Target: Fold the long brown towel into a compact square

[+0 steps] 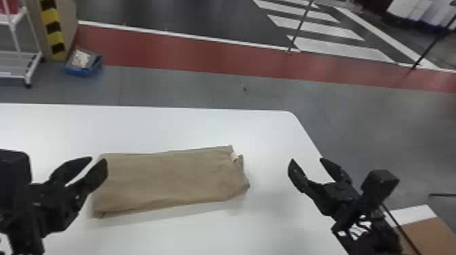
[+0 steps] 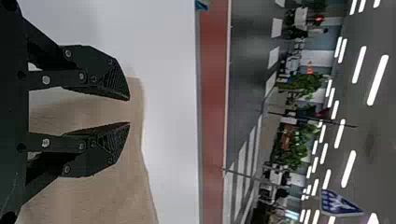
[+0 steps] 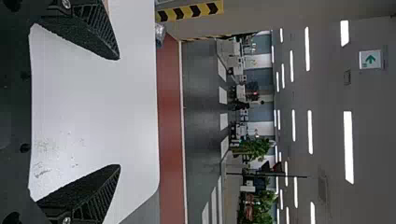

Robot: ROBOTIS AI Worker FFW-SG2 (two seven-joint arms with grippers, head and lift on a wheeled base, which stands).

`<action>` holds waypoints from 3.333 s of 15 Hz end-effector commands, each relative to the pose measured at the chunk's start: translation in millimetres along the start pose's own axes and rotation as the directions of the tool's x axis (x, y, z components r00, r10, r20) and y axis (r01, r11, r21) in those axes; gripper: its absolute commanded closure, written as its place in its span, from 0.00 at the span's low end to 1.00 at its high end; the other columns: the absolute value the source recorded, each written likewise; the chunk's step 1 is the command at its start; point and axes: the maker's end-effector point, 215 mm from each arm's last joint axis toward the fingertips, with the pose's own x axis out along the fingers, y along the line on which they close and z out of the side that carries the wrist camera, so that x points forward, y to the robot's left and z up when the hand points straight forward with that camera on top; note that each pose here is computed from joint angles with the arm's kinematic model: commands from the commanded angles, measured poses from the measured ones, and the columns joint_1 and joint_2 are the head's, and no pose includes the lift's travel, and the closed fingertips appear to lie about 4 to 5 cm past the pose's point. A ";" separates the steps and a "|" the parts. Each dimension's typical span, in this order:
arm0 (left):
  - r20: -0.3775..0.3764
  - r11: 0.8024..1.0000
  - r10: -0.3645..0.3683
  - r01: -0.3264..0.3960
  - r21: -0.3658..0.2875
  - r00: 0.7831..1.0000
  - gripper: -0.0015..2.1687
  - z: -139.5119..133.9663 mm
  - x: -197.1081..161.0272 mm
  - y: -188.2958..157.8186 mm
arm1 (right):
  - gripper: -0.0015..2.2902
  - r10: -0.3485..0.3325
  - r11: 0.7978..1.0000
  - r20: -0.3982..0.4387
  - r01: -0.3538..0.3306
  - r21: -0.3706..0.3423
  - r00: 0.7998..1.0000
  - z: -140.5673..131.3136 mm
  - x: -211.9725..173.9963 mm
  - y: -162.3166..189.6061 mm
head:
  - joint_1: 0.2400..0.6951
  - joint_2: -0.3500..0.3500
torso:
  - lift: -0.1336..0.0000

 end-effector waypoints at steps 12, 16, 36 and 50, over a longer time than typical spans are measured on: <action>0.099 0.988 -0.144 0.137 0.068 0.985 0.65 -12.6 32.3 -82.0 | 0.03 0.146 0.977 -0.186 -0.112 0.182 0.972 -30.9 70.7 63.1 | 1.00 0.04 | 0.07; 0.031 0.986 -0.144 0.140 0.092 0.989 0.88 -35.4 48.1 -84.6 | 0.03 0.171 0.969 -0.226 -0.122 0.214 0.959 -43.6 70.9 69.7 | 1.00 0.03 | 0.07; -0.076 0.984 -0.098 0.108 0.138 0.992 0.88 -71.2 56.3 -65.5 | 0.13 0.292 0.952 -0.562 -0.179 0.247 0.774 -89.1 89.8 132.1 | 1.00 0.14 | 0.07; -0.096 0.984 -0.097 0.110 0.142 0.991 0.88 -76.5 56.9 -66.0 | 0.70 0.244 0.970 -0.668 -0.186 0.159 0.703 -90.4 79.8 143.5 | 1.00 0.15 | 0.07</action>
